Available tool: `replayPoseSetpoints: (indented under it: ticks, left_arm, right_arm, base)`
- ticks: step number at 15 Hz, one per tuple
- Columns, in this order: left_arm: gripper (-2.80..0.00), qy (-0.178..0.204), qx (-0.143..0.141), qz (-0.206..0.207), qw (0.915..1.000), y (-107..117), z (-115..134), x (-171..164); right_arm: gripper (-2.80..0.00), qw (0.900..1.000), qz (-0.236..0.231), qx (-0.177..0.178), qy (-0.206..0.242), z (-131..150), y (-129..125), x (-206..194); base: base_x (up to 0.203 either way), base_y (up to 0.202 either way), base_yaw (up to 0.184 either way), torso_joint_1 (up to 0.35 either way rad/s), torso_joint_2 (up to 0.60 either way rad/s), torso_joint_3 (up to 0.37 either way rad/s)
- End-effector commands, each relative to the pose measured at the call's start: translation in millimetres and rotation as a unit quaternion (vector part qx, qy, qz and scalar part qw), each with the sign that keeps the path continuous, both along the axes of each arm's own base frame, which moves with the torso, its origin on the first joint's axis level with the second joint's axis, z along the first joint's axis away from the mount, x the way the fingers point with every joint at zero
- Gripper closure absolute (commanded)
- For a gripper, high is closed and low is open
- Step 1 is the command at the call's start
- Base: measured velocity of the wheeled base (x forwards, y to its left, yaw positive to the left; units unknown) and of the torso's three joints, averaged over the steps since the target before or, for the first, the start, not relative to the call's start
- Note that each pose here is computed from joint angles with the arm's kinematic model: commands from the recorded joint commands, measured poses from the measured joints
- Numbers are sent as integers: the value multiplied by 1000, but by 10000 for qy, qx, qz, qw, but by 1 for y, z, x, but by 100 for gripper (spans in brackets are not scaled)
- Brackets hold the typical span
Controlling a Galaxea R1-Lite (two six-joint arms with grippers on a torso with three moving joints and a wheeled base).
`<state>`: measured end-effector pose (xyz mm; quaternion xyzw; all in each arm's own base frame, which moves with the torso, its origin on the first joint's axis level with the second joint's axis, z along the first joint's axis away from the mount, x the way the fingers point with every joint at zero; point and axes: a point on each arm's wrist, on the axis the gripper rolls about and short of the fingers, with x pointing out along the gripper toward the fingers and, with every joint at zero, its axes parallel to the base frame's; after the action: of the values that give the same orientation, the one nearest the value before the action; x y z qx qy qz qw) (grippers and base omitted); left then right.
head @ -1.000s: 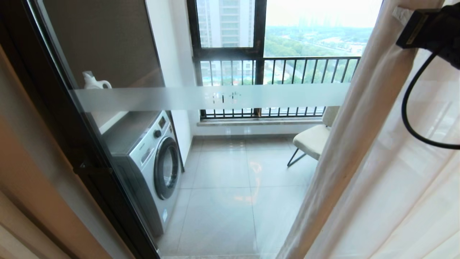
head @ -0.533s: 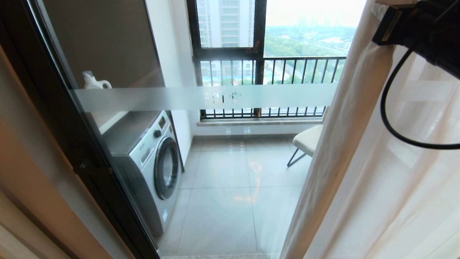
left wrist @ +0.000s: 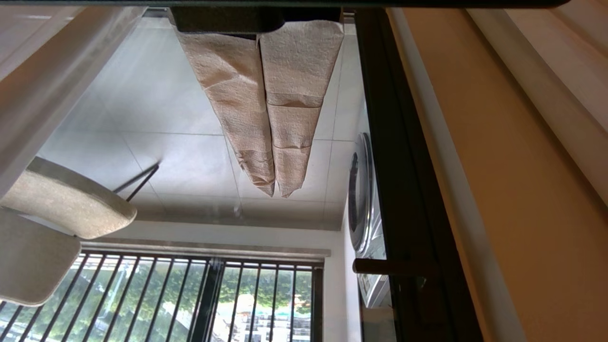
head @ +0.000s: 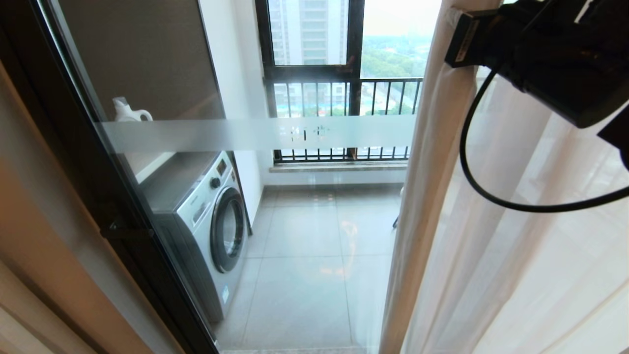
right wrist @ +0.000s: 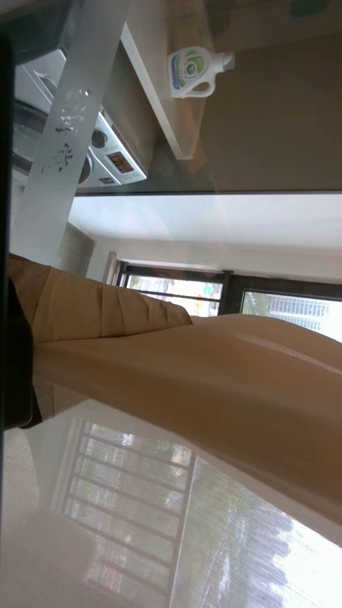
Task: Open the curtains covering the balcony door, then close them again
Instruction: Close the inner curtains on both sides
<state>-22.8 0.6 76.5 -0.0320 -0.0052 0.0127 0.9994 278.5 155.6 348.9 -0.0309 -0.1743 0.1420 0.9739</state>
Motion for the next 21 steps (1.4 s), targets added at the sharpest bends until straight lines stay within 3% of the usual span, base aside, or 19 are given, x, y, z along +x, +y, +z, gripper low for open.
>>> replayPoseSetpoints:
  ticks: [1, 6, 15, 21]
  left_arm:
    - [0, 2, -3, 2, 10000, 0, 0, 0]
    - [0, -6, -3, 2, 10000, 0, 0, 0]
    - [0, 1, -3, 2, 10000, 0, 0, 0]
    - [0, 2, -3, 2, 10000, 0, 0, 0]
  right_arm:
    - [0, 9998, 108, -99, 95, -10, 17, 7]
    - [0, 10000, -23, -44, 54, -5, 10, 4]
    - [0, 9934, -1129, 135, -145, 14, -70, -18]
    - [0, 9908, -1329, 163, -184, 15, -89, -41]
  base:
    - [0, 0, 0, 0, 0, 0]
    - [0, 0, 0, 0, 0, 0]
    - [0, 0, 0, 0, 0, 0]
    - [0, 0, 0, 0, 0, 0]
